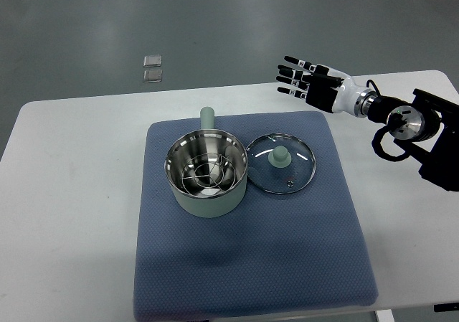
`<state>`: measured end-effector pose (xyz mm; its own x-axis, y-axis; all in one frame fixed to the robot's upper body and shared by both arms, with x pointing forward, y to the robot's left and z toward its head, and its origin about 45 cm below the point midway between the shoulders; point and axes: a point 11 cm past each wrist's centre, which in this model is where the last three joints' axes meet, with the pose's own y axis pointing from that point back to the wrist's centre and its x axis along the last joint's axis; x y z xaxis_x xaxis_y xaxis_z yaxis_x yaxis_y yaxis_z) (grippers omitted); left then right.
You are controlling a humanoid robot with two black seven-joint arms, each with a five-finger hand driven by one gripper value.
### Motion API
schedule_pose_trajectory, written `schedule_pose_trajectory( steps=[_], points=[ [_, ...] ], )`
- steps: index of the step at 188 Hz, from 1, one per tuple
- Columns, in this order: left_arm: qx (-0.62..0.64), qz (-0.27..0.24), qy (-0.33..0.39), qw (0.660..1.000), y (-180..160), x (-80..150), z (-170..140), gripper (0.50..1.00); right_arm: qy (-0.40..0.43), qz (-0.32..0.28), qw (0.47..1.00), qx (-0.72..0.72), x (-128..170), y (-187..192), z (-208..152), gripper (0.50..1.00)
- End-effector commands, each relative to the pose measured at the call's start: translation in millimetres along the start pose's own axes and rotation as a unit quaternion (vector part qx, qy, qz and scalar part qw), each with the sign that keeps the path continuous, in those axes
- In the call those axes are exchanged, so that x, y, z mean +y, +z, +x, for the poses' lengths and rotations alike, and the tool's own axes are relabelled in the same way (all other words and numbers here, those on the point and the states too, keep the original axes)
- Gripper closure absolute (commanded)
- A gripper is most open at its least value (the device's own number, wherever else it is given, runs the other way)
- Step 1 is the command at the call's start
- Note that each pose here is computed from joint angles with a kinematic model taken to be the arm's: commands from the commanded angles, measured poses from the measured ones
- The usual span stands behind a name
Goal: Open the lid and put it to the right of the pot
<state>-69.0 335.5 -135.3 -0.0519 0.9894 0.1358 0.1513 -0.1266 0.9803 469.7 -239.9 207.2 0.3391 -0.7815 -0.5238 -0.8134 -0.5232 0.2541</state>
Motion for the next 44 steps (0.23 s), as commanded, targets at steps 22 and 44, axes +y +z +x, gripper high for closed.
schedule_pose_trajectory(
  steps=[22, 44],
  points=[
    [0.000, 0.000, 0.000, 1.000, 0.0, 0.0, 0.0, 0.500, 0.000, 0.002, 1.000, 0.000, 1.0, -1.3, 1.2, 0.568],
    [0.000, 0.000, 0.000, 1.000, 0.0, 0.0, 0.0, 0.500, 0.002, 0.002, 1.000, -0.001, 2.3, -1.2, 3.1, 0.568]
  ],
)
